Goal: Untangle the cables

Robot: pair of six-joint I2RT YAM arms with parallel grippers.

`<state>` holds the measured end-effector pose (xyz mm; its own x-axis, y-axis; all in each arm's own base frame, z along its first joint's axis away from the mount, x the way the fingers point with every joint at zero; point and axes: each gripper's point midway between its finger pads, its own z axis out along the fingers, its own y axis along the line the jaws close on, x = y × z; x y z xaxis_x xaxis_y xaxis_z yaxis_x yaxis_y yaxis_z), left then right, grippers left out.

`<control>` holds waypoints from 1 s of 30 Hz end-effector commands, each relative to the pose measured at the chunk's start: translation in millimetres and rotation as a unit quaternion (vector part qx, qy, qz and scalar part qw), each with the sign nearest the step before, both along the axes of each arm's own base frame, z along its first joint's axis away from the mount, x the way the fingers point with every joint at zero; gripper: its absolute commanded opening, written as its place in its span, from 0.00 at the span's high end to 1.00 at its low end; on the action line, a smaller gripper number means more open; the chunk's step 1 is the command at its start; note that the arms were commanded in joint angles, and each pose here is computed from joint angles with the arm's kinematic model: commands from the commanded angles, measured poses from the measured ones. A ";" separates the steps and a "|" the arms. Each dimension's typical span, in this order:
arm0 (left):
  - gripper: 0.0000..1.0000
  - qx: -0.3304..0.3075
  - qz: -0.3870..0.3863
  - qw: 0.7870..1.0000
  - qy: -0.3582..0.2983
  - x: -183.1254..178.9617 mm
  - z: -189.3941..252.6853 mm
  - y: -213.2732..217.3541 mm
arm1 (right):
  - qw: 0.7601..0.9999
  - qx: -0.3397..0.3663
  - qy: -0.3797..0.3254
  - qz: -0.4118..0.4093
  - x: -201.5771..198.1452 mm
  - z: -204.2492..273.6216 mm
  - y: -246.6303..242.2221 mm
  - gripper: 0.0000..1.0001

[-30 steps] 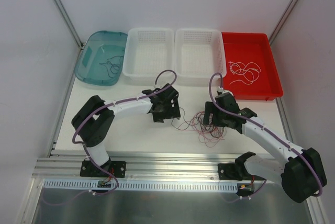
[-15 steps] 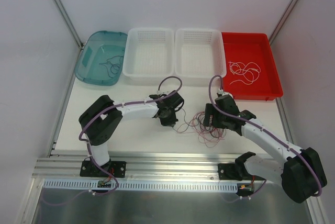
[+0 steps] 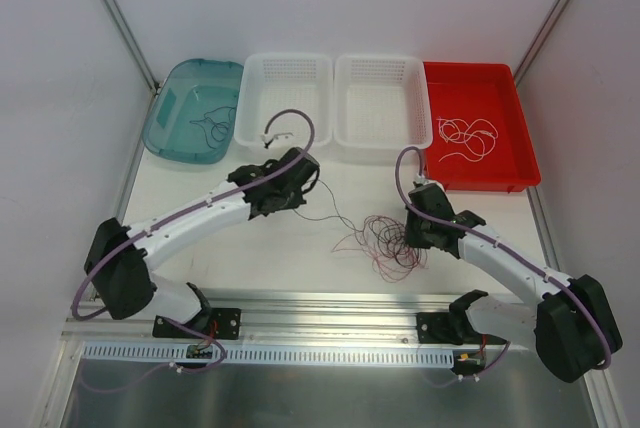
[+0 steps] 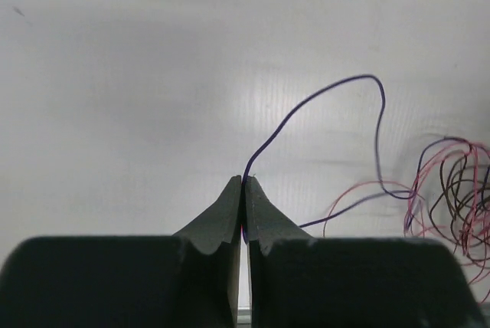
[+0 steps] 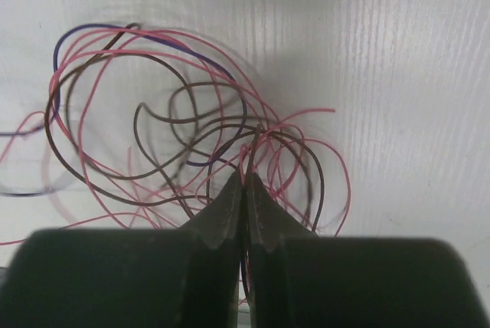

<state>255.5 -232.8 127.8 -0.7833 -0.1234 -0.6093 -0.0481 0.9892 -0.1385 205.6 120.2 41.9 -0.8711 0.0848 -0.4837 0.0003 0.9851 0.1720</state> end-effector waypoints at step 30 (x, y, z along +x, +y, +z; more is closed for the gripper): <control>1.00 0.081 0.226 0.920 -0.310 12.4 316.1 253.3 | 0.996 -0.028 -0.002 -0.080 -2.0 21.5 -51.8 0.92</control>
